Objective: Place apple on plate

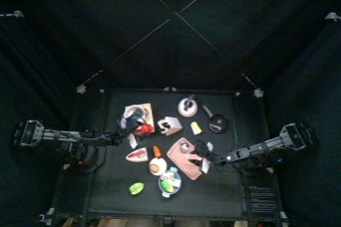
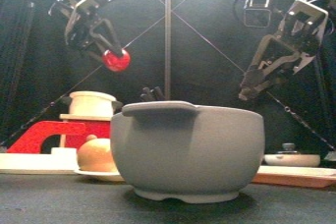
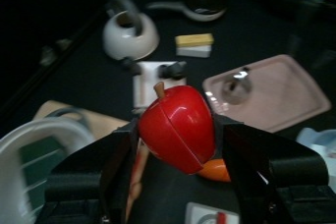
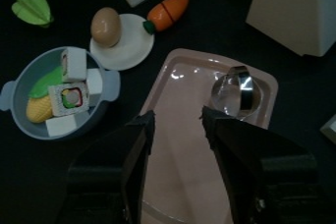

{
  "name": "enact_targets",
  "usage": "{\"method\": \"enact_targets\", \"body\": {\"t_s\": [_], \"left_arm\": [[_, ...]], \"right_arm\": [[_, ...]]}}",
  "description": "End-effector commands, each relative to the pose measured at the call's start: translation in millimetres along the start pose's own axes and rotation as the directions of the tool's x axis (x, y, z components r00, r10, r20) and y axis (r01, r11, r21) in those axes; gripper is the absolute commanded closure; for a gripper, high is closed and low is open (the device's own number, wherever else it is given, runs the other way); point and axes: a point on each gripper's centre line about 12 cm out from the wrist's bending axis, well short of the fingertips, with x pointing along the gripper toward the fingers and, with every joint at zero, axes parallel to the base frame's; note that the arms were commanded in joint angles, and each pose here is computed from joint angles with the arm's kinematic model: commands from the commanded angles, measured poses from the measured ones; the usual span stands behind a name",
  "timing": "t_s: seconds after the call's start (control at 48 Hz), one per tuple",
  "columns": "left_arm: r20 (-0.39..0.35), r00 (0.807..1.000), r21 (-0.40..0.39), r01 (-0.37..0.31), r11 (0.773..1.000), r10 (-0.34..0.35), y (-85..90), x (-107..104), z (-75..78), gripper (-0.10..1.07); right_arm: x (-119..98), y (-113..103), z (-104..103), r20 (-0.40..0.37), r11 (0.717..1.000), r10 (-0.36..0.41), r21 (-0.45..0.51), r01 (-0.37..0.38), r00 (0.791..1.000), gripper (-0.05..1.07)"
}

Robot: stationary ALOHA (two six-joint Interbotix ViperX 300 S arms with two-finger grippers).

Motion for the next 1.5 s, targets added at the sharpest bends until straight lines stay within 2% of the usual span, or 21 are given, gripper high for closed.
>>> {"method": "enact_targets", "body": {"t_s": [0.0,0.104,0.208,0.5,0.688,0.938,1.25,1.479], "left_arm": [[0.013,0.997,0.018,0.071,0.997,-0.072,-19.9,15.2,10.6,0.2],[-0.003,0.991,0.032,0.135,0.99,-0.135,-38.3,32.1,10.0,0.2],[-0.016,0.986,0.042,0.168,0.985,-0.168,-50.9,49.4,10.7,0.2],[-0.065,0.98,0.136,0.196,0.971,-0.189,-74.8,107.1,5.0,0.2],[-0.069,0.976,0.143,0.212,0.967,-0.204,-86.1,135.9,7.2,0.2],[-0.126,0.973,0.153,0.211,0.965,-0.193,-93.9,172.6,-13.7,0.2],[-0.159,0.97,0.159,0.207,0.965,-0.182,-98.6,195.3,-28.0,0.19],[-0.178,0.967,0.163,0.211,0.964,-0.181,-99.4,201.1,-37.1,0.19]], "right_arm": [[-5.9,-1.9,2.5,0.009,0.999,-0.002,0.043,0.001,1.0,0.22],[-10.0,-5.1,-2.7,-0.003,0.997,-0.005,0.075,0.005,1.0,0.22],[-14.6,-8.7,-8.6,-0.013,0.995,-0.008,0.101,0.009,1.0,0.22],[-21.5,-13.9,-25.3,-0.055,0.988,-0.018,0.154,0.026,0.998,0.22],[-22.5,-13.7,-30.1,-0.068,0.988,-0.02,0.155,0.03,0.997,0.22],[-23.1,-17.8,-39.6,-0.101,0.982,-0.043,0.179,0.061,0.994,0.22],[-23.2,-20.4,-40.9,-0.105,0.98,-0.062,0.183,0.08,0.993,0.22],[-23.5,-20.3,-40.0,-0.102,0.98,-0.061,0.183,0.079,0.993,0.22]]}}
